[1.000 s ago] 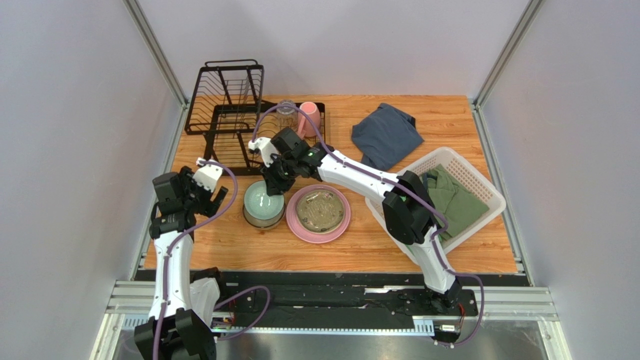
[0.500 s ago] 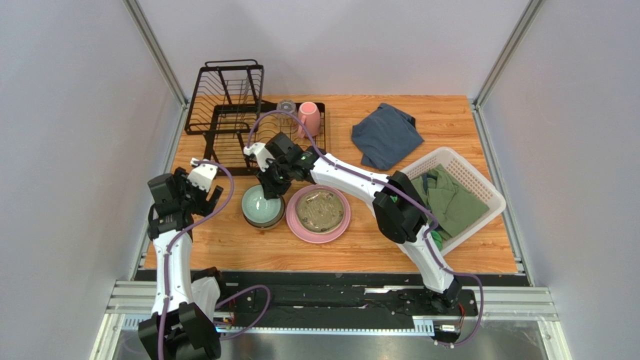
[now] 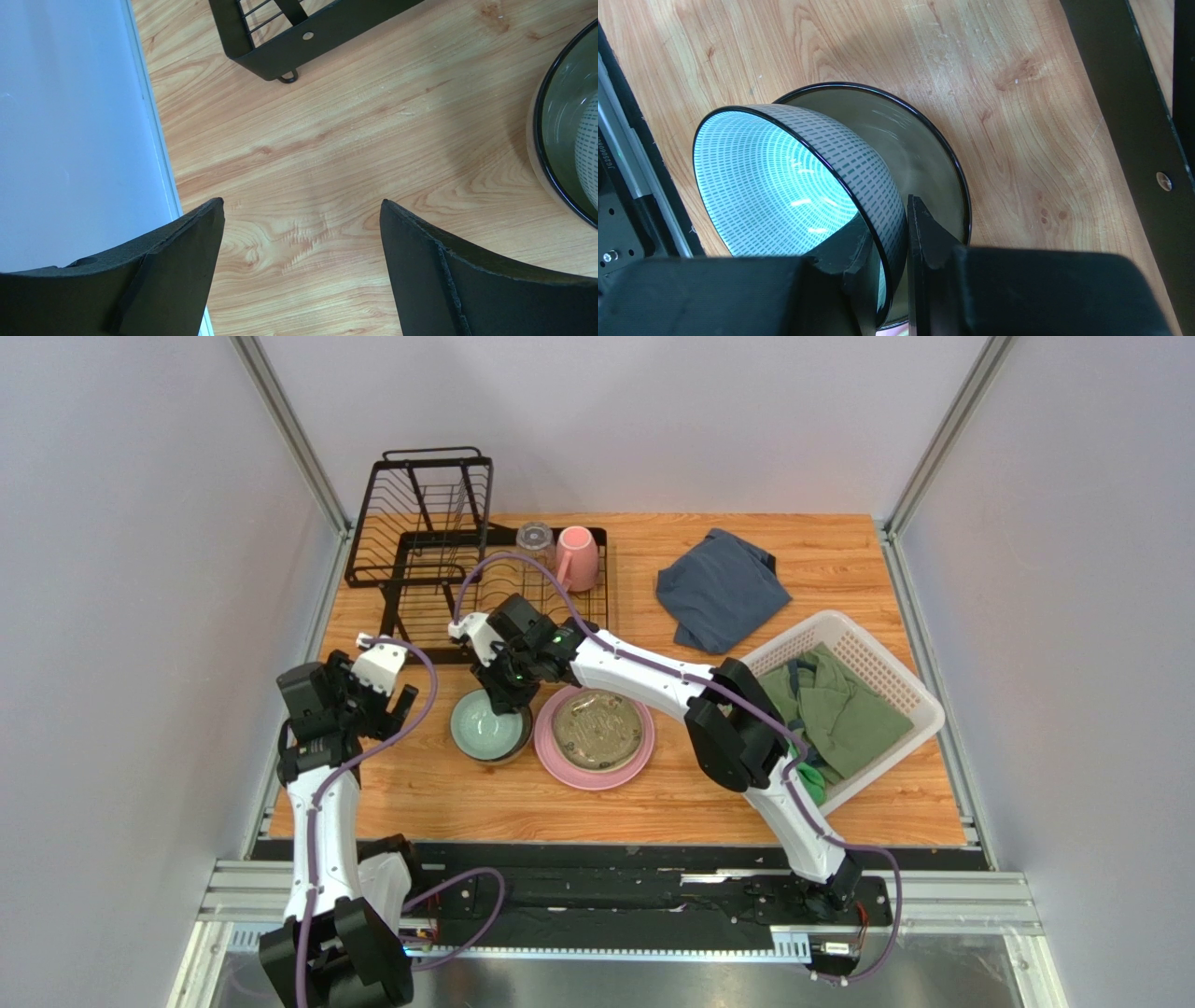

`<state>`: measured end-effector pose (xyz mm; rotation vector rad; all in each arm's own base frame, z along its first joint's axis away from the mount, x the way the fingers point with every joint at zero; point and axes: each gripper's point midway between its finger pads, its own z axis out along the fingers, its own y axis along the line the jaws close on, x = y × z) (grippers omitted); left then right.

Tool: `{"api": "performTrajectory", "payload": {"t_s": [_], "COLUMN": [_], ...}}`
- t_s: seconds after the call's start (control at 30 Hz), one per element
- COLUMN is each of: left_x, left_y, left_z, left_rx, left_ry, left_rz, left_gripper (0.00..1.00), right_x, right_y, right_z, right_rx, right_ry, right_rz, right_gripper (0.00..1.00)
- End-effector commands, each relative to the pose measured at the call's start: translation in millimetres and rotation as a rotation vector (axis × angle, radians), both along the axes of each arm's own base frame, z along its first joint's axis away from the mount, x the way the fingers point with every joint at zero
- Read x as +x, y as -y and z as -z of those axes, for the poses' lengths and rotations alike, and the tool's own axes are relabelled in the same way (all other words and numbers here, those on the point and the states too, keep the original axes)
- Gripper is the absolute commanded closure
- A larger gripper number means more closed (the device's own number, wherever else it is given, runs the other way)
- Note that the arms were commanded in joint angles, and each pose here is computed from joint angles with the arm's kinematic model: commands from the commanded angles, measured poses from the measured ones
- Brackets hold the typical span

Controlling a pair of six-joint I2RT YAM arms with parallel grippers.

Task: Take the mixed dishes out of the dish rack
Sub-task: Place the bowl at the center of the board.

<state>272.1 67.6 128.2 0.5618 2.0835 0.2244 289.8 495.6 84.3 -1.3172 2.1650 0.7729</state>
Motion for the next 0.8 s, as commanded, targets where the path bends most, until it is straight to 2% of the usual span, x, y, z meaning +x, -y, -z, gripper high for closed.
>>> {"api": "performTrajectory", "payload": {"t_s": [0.0,0.23,0.43,0.63,0.77], "left_x": [5.0,5.0,4.9,3.7,2.4], "left_y": [0.8,1.3,1.7,2.7,2.9], "left_z": [-4.8,-3.4,-2.1,0.3,2.1], "left_rx": [-0.006,-0.004,-0.002,-0.005,-0.003], "left_ry": [0.037,0.041,0.041,0.036,0.033], "left_rz": [0.015,0.019,0.024,0.027,0.027], "left_gripper": [0.11,0.11,0.11,0.11,0.11], "right_x": [7.1,9.9,8.1,3.6,1.8], "right_y": [-17.2,-16.8,-14.7,-15.2,-15.2], "right_z": [-19.7,-11.2,-12.2,-13.4,-17.2], "right_rx": [0.052,0.025,0.011,-0.005,-0.007], "right_ry": [0.059,0.082,0.116,0.146,0.160], "right_rz": [-0.022,-0.036,-0.052,-0.071,-0.075], "right_gripper": [1.00,0.98,0.92,0.81,0.70]}}
